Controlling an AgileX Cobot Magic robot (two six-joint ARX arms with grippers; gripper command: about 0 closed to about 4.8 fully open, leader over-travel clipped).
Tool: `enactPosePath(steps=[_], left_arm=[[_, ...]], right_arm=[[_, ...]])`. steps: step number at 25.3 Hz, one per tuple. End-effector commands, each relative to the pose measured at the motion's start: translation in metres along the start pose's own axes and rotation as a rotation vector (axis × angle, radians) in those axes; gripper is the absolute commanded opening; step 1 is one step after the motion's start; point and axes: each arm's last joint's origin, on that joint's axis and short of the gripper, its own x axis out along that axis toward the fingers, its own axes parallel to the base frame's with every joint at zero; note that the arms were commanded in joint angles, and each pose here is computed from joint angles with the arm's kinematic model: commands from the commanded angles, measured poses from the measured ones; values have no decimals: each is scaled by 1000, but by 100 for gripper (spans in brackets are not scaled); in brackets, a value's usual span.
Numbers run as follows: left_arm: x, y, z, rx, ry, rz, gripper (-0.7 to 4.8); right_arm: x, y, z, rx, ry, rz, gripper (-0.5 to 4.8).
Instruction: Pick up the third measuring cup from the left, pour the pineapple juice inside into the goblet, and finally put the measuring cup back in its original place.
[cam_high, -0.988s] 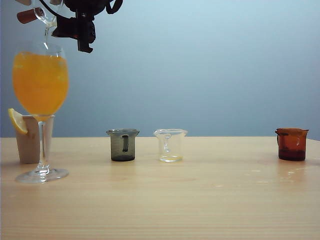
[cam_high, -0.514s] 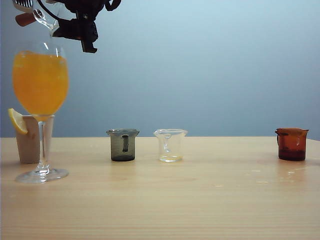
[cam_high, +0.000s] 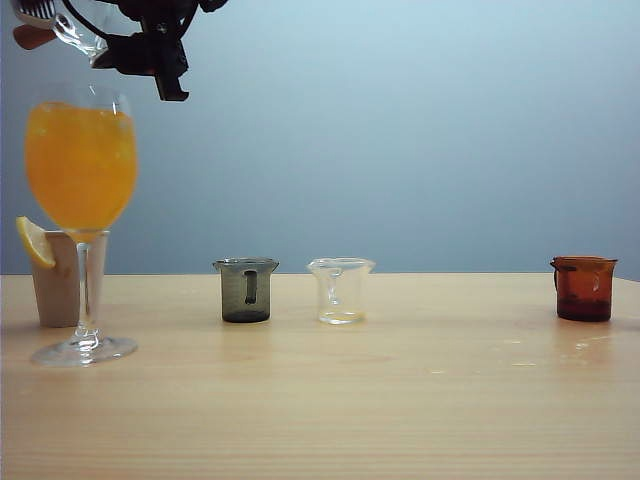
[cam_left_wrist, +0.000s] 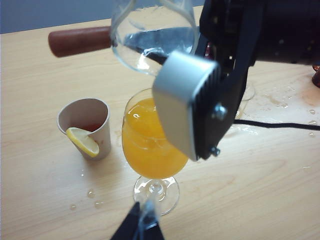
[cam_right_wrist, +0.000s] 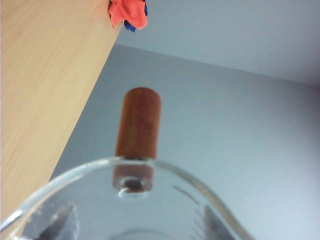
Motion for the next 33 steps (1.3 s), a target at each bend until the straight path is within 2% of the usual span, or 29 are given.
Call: enactPosePath(steps=[1,6,9,14,16,18,19,20,23,28,32,33], left_arm=[[-1,0,1,0,-9,1,-4],[-1,0,1,0,-9,1,-4],[-1,0,1,0,-9,1,-4],[-1,0,1,0,-9,1,-4],[-1,0,1,0,-10,1,-4],[-1,0,1,0,-9,1,-4],[-1,0,1,0,-9,1,-4],[-1,0,1,0,-10,1,-4],[-1,0,1,0,-9,1,-4],[-1,0,1,0,-9,1,-4],[-1,0,1,0,-9,1,-4],[-1,0,1,0,-9,0,-4]], right_arm=[[-2,-7,-2,-6,10,-32,135],[-2,-7,-2,21,10,-31,135],[-2,-7,-2,135,11,-32,135],[-3,-6,-9,528,129,-41,135],[-3,-5,-12,720,156,-59,135],[-3,-4,-18,929,179,-82,135],[-4,-1,-26,1135,195,-93,135],[-4,3,-32,1278,208,-90,135],[-6,11,-48,1477,273,-93,136],[-14,26,-74,1618,381,-71,137],[-39,36,-94,1654,417,-146,136],[-56,43,-101,1673,418,-206,136]])
